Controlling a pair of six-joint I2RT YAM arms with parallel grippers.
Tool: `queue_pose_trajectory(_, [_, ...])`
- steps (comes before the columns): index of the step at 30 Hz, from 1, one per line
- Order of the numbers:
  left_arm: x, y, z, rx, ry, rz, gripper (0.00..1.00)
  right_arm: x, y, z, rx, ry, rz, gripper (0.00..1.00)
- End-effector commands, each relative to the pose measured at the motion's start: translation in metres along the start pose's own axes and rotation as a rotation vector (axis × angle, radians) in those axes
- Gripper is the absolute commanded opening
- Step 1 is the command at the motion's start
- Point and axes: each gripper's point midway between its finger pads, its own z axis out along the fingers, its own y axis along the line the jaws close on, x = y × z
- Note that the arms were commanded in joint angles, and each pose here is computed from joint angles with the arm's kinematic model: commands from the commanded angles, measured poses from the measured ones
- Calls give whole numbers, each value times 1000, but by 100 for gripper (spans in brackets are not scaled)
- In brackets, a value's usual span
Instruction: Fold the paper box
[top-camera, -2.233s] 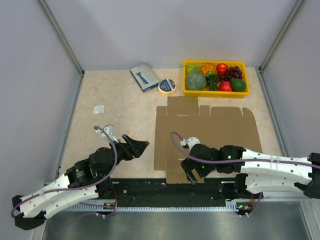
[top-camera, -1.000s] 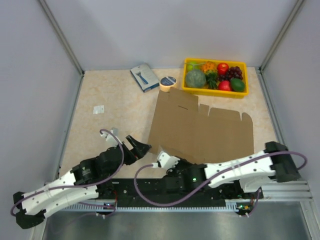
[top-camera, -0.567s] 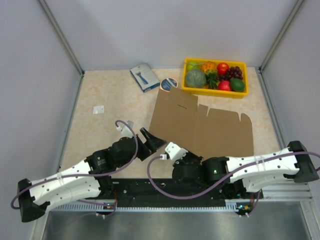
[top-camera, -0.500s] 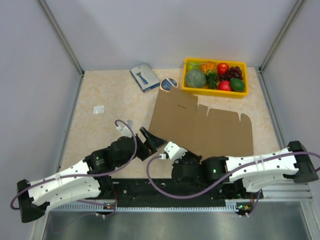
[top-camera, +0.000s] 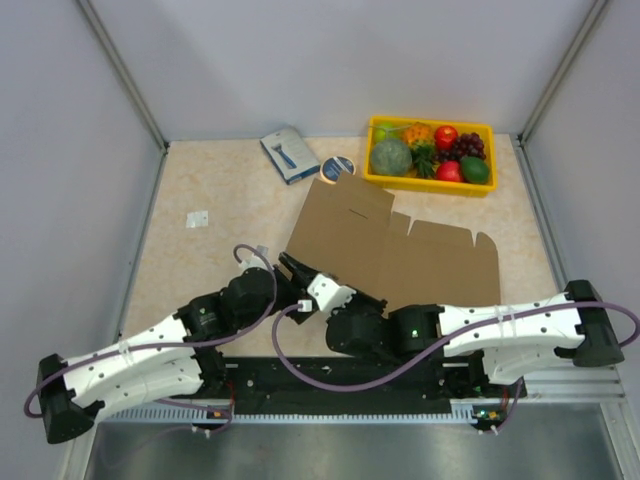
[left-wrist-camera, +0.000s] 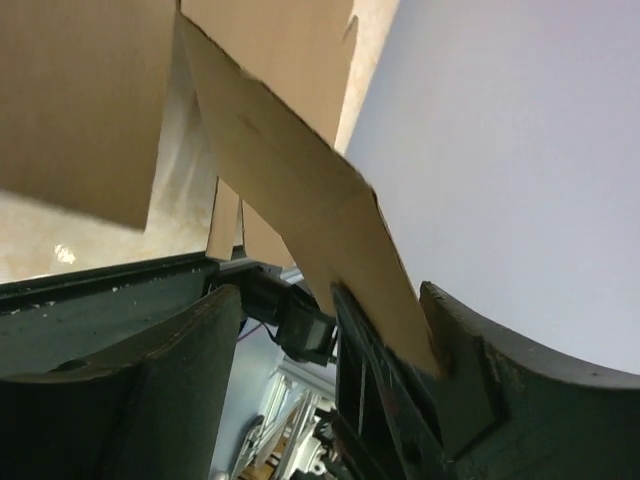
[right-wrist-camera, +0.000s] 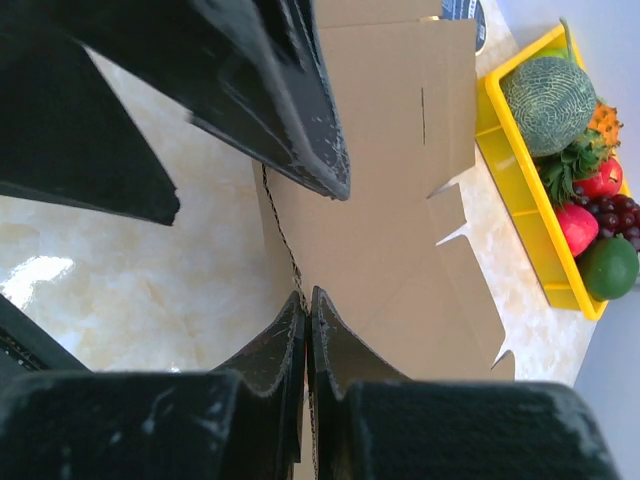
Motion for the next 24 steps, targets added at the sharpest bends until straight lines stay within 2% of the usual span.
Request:
queue_pose_trajectory(1, [-6,-22,12,59,-19,-14,71,-24,-7,0,20,-45,54,0])
queue_pose_trajectory(2, [-8,-24,13,66,-34,0,67,-25,-6,0,14,-48,60,0])
queue_pose_trajectory(3, [-10,-23,14,66,-44,36,53,-25,-3,0,1,-48,66,0])
queue_pose_trajectory(5, [-16,-24,14,85,-80,95,43,-28,-1,0,-11,-51,75,0])
queue_pose_trajectory(6, [-19,-19,14,72,-96,168,28,-30,2,-1,-32,-54,88,0])
queue_pose_trajectory(7, [-22,-16,13,60,-108,201,22,-33,3,-3,-48,-58,100,0])
queue_pose_trajectory(10, [-33,-7,8,31,-141,367,0,-41,3,-12,-111,-78,127,53])
queue_pose_trajectory(11, [-39,-7,3,30,-163,410,0,-52,-11,-23,-120,-99,175,77])
queue_pose_trajectory(12, [-44,-4,-1,17,-174,535,0,-58,-10,-31,-197,-102,215,81])
queue_pose_trajectory(14, [-50,-17,-13,34,-195,666,0,-75,-34,-48,-280,-119,303,84])
queue_pose_trajectory(15, [-53,-18,-19,20,-200,790,0,-85,-40,-65,-366,-159,345,84])
queue_pose_trajectory(17, [-56,-33,-36,11,-197,921,0,-99,-66,-79,-402,-213,379,88])
queue_pose_trajectory(20, [-58,-54,-57,8,-168,1191,0,-116,-93,-95,-464,-298,354,92])
queue_pose_trajectory(24, [-51,-80,-77,58,-126,1375,0,-132,-136,-77,-442,-364,243,89])
